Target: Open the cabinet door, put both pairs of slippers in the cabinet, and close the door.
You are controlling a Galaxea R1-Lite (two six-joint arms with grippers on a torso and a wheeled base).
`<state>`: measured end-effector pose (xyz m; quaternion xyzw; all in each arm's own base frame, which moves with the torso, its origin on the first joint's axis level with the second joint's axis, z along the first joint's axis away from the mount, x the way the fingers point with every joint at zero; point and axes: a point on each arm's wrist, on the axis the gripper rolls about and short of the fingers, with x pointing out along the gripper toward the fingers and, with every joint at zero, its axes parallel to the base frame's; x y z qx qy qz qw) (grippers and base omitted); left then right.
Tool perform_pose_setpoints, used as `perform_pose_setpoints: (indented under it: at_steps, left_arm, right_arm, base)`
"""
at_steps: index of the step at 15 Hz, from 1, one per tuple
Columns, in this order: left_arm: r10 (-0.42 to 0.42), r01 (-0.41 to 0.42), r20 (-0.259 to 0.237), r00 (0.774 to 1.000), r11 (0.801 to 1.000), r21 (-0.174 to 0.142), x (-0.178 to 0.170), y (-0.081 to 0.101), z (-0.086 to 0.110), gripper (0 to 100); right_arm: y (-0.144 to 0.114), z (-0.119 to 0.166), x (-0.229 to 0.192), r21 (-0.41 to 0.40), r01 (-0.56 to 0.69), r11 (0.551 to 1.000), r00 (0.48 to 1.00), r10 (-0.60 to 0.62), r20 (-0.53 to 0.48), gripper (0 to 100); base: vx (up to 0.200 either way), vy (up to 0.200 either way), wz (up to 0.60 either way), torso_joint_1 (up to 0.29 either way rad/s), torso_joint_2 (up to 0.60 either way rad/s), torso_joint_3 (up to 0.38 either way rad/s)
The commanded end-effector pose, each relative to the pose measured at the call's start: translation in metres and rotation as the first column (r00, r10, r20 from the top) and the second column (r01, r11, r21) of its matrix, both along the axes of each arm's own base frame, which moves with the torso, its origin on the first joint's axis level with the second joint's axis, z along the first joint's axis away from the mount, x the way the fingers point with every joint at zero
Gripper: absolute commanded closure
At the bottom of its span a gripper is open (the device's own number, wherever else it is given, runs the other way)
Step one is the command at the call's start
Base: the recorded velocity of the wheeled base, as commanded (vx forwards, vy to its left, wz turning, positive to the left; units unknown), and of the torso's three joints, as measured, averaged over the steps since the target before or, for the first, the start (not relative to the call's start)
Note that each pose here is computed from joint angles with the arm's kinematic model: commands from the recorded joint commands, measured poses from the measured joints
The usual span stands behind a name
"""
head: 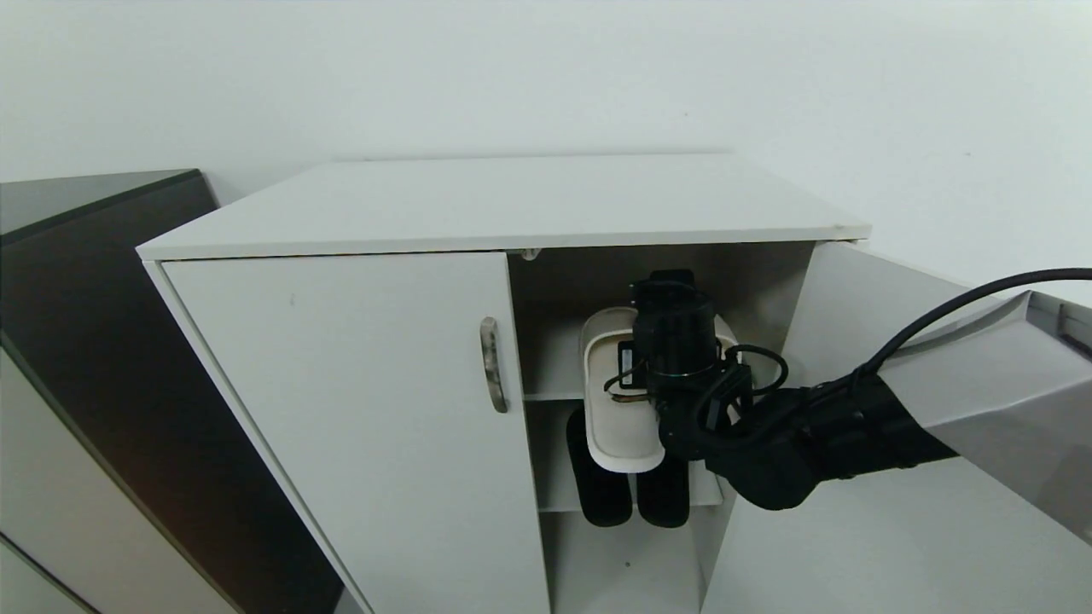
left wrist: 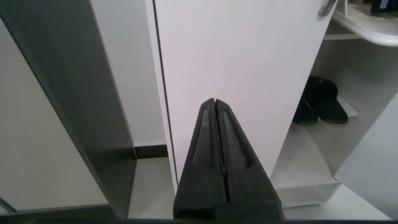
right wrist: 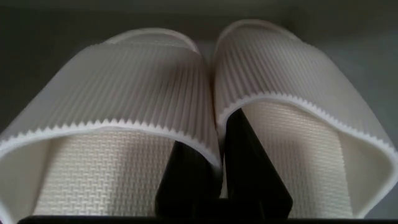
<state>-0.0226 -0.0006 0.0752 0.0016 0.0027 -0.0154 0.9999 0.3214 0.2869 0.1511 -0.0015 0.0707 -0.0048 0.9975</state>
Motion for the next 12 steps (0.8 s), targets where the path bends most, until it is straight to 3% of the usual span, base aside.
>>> perform_pose_setpoints:
  at_steps: [1,3,12]
  left_arm:
    - [0.000,0.000,-0.001,1.000,1.000,0.000,0.000,0.000,0.000,100]
    - [0.000,0.000,-0.002,1.000,1.000,0.000,0.000,0.000,0.000,100]
    - [0.000,0.000,-0.001,1.000,1.000,0.000,0.000,0.000,0.000,100]
  right_arm:
    - [0.002,-0.005,0.005,-0.003,0.004,1.000,1.000,-0.004,-0.003,100]
    - [0.002,-0.005,0.005,-0.003,0.003,1.000,1.000,-0.003,-0.003,100]
    - [0.009,-0.005,0.019,-0.052,-0.003,0.999,1.000,0.002,-0.021,100]
  base:
    - [0.200,0.000,0.00,0.002,0.00,0.002]
    - [0.200,0.000,0.00,-0.007,0.00,0.005]
    - [0.000,0.000,0.00,0.000,0.00,0.000]
